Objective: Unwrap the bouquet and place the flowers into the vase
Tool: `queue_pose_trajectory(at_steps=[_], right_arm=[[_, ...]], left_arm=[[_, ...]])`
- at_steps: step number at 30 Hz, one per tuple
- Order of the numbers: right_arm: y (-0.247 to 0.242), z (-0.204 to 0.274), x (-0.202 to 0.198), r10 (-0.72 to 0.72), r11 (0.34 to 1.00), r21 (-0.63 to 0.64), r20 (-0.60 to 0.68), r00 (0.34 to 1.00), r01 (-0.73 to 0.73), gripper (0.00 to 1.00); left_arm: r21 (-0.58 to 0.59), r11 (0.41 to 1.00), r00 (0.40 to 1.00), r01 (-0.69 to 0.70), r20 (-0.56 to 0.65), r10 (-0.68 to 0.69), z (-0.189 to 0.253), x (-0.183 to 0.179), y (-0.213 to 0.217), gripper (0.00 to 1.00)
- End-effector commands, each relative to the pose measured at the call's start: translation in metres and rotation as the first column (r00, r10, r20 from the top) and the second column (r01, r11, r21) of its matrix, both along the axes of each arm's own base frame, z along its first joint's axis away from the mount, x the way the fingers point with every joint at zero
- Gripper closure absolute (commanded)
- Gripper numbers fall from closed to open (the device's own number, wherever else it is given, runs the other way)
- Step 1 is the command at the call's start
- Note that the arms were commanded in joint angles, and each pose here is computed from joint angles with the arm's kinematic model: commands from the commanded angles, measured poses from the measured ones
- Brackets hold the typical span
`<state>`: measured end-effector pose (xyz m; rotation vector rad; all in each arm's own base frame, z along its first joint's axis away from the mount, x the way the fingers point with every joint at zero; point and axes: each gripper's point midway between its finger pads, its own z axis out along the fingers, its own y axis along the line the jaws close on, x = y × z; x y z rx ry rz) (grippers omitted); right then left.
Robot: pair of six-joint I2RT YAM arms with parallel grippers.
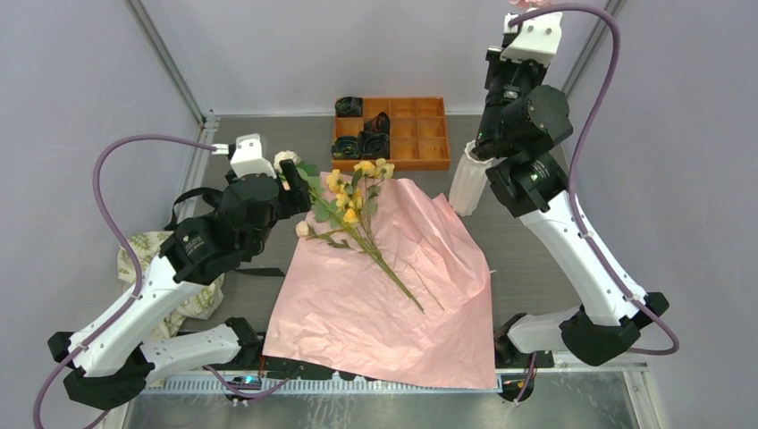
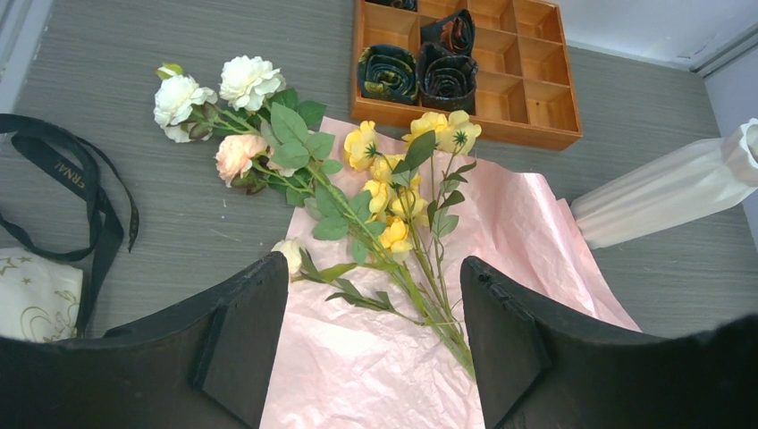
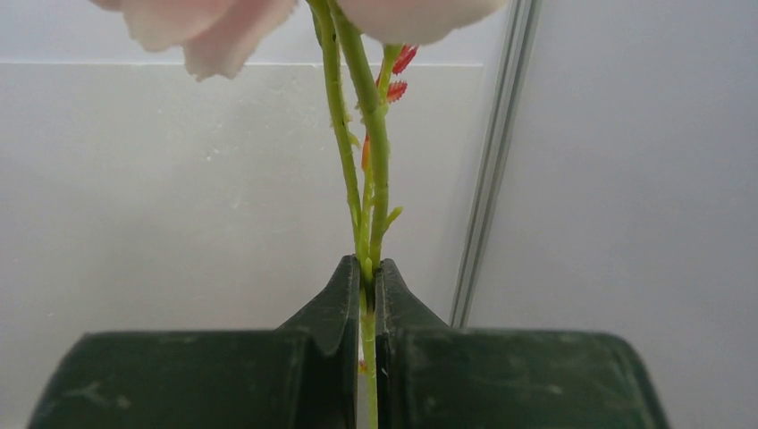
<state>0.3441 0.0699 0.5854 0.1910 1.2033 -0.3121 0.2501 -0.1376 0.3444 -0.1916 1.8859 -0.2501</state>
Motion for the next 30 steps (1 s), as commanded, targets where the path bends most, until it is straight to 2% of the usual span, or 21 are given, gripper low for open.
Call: queue_pose_trajectory(at_steps=[1,24,27,30], right_arm=[[-0.007,-0.007,-0.004,0.028,0.997,0.067,0.014,1.0,-0.029,0.99],[-0.006,-0.15,0.06,0.045,0.991,0.131,-0.188,0.981,-0.021,0.99],[-0.006,-0.165,0.062,0.043,0.991,0.134,-0.214,0.976,-0.014,0.96],[-0.006,-0.174,0.061,0.047,0.991,0.135,-0.236,0.971,-0.015,0.88]], left_arm=[[-0.062,0.998,0.999,-0.011,0.048,0.014,0.019,0.002,0.0,0.29],[-0.037,0.999,1.0,0.001,0.02,0.0,0.004,0.008,-0.011,0.29],[-0.03,0.999,1.0,0.012,0.004,-0.012,-0.001,0.01,-0.016,0.28],[-0.031,0.999,1.0,0.026,-0.01,-0.026,-0.006,0.012,-0.023,0.28]])
